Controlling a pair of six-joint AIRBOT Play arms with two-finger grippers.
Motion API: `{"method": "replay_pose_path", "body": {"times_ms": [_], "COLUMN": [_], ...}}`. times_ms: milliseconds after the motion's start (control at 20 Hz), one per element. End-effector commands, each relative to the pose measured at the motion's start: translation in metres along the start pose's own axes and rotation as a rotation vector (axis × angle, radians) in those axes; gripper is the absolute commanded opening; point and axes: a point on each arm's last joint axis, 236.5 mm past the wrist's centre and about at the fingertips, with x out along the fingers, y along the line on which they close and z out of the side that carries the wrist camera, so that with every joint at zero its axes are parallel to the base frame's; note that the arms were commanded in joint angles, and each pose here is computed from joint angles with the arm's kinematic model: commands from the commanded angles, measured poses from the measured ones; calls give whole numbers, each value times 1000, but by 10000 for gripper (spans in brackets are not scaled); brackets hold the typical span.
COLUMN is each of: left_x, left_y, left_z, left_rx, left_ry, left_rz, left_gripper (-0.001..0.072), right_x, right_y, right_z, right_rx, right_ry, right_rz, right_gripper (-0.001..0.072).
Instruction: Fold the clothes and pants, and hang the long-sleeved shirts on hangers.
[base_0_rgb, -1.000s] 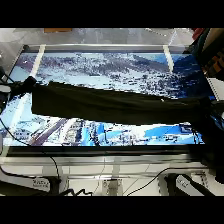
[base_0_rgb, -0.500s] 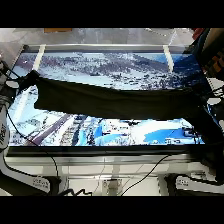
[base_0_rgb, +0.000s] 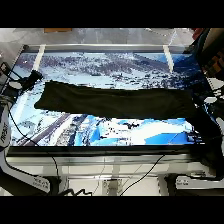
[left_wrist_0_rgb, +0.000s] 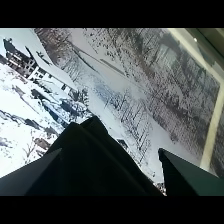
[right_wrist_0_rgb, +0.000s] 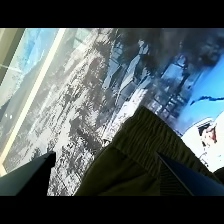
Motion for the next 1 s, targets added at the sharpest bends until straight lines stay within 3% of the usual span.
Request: {"method": "replay_pose_path", "body": {"times_ms": [0,300,350,400,450,700,750,800,950], "left_x": [-14,-58,-67,-78,-88,-130,-133,-134,-124], "left_y": [-4,25,34,46,51,68,72,74,70], "left_z": [-8,-63,-78,-92,-102,-118,-122,-128,-138], "left_rx": [-5,-4,37,77,90,60,59,54,-46], "left_ry": [83,401,450,493,506,380,377,388,401], "left_rz": [-23,-14,18,54,72,134,141,145,119], "left_gripper": [707,701,690,617,543,541,567,719,713], "right_x": [-3,-13,-15,-16,-17,-18,-19,-19,-19], "right_y": [2,10,11,11,12,11,11,11,10], "right_z": [-2,-3,-2,-2,-2,-6,-7,-9,-15], "right_rx": [-35,-107,-115,-126,-130,-161,-161,-161,-160], "right_ry": [15,40,37,37,38,60,64,71,98], "right_rz": [2,10,11,12,12,8,8,7,4], "right_gripper": [702,701,701,701,701,701,701,701,701]}}
